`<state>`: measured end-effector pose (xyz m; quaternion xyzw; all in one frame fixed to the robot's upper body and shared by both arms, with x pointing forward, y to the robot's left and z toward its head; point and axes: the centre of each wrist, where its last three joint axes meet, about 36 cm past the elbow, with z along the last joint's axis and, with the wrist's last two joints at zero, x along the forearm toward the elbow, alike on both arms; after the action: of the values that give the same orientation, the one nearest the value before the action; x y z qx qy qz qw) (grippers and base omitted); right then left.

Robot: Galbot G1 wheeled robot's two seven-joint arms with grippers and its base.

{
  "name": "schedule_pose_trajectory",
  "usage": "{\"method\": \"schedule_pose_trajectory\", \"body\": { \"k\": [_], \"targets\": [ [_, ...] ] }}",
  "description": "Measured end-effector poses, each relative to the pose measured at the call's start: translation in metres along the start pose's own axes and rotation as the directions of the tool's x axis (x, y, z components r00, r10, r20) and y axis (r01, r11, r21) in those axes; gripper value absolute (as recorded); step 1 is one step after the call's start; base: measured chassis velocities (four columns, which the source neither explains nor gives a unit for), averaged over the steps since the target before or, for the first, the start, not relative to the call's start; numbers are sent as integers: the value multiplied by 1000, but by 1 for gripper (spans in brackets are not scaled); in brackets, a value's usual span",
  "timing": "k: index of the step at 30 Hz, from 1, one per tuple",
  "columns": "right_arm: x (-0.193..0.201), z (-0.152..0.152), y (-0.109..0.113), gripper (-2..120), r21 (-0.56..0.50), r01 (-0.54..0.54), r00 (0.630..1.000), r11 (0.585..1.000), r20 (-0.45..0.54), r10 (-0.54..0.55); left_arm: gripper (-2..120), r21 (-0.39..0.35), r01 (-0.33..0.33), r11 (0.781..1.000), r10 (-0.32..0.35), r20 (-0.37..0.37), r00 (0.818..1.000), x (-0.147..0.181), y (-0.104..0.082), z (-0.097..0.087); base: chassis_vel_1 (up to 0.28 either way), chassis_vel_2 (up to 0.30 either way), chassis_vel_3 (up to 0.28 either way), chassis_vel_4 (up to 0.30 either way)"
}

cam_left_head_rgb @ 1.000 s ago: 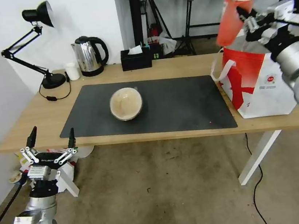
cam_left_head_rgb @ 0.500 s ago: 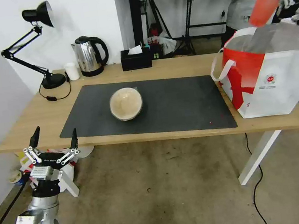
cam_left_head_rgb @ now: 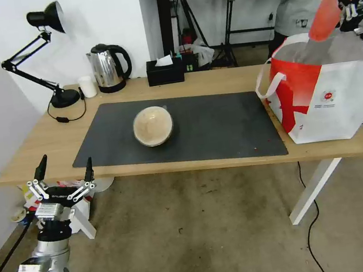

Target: Pick up the trash from the table and place it into the takeout bag.

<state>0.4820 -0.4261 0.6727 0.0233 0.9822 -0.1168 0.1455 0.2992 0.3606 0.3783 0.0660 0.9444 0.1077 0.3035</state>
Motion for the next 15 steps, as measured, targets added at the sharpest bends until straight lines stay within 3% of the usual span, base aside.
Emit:
{"method": "schedule_pose_trajectory", "body": {
  "k": [5,8,10,12,15],
  "targets": [
    [0,1,1,19,9,-5,1000,1000,-8,5,100,0,0,1000,0,0,1000,0,0,0,0,0,0,0],
    [2,4,2,36,25,-13,999,1000,-33,14,100,0,-1,1000,1,-1,1000,0,0,0,0,0,0,0],
    [2,4,4,39,25,-11,999,1000,-38,12,100,0,-1,1000,1,-1,1000,0,0,0,0,0,0,0],
    [4,4,7,51,23,-8,999,1000,-46,10,100,1,-1,1000,1,-2,1000,0,0,0,0,0,0,0],
    [4,3,9,57,24,-8,999,1000,-49,9,100,1,-1,1000,1,-1,1000,0,0,0,0,0,0,0]
  ]
}}
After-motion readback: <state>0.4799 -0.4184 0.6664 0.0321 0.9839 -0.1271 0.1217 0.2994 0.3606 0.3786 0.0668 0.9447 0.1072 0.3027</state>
